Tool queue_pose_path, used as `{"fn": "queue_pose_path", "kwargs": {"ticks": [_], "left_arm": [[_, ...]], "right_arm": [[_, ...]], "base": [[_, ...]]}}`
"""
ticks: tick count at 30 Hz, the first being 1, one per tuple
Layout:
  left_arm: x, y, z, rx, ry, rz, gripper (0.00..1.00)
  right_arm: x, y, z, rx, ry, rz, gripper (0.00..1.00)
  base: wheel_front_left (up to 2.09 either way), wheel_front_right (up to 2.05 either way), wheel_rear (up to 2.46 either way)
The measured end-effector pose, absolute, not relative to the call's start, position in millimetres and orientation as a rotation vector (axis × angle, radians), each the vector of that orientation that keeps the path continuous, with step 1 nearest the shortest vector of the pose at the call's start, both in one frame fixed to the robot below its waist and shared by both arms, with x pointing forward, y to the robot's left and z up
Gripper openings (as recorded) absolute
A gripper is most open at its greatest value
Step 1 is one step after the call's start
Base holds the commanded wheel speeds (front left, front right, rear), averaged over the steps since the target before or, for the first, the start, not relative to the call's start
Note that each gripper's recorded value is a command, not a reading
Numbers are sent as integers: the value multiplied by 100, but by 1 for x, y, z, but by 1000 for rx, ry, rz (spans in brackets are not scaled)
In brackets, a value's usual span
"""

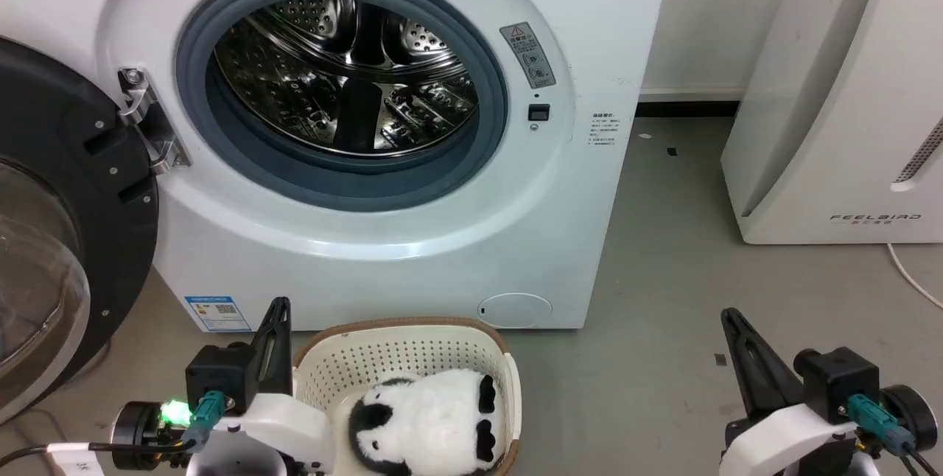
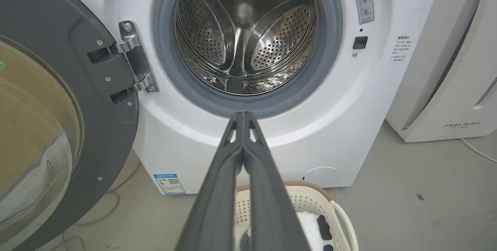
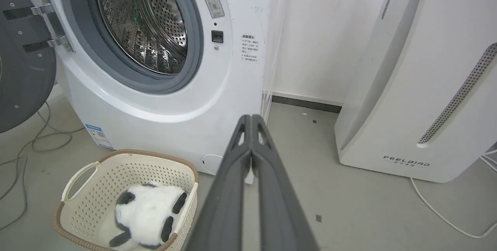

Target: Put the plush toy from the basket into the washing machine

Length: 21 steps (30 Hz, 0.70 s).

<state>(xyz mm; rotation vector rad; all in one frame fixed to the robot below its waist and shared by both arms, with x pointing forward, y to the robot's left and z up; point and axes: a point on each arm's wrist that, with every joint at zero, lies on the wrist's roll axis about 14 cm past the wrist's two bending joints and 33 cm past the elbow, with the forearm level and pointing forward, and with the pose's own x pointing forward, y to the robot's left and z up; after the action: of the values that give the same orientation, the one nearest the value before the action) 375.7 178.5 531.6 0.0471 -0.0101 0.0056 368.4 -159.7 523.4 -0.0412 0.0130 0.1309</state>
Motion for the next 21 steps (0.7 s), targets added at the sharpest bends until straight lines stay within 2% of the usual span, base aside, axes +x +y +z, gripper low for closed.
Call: {"fn": "queue_pose_path", "kwargs": {"ticks": [16, 17, 18, 19, 21], "left_arm": [[376, 178, 532, 47, -10, 5, 0], [376, 178, 532, 47, -10, 6, 100], [376, 179, 531, 47, -10, 7, 0], [376, 179, 531, 47, -10, 6, 100], [376, 179, 531, 47, -10, 7, 100]], "right_arm": [[368, -160, 523, -41, 13, 131, 0], [368, -160, 523, -41, 13, 131, 100], [368, -160, 523, -41, 13, 131, 0], [368, -160, 523, -41, 13, 131, 100], [368, -160, 523, -39, 13, 131, 100]], "base": [[0, 0, 0], [0, 0, 0], [0, 0, 0], [0, 0, 0], [0, 0, 0]]}}
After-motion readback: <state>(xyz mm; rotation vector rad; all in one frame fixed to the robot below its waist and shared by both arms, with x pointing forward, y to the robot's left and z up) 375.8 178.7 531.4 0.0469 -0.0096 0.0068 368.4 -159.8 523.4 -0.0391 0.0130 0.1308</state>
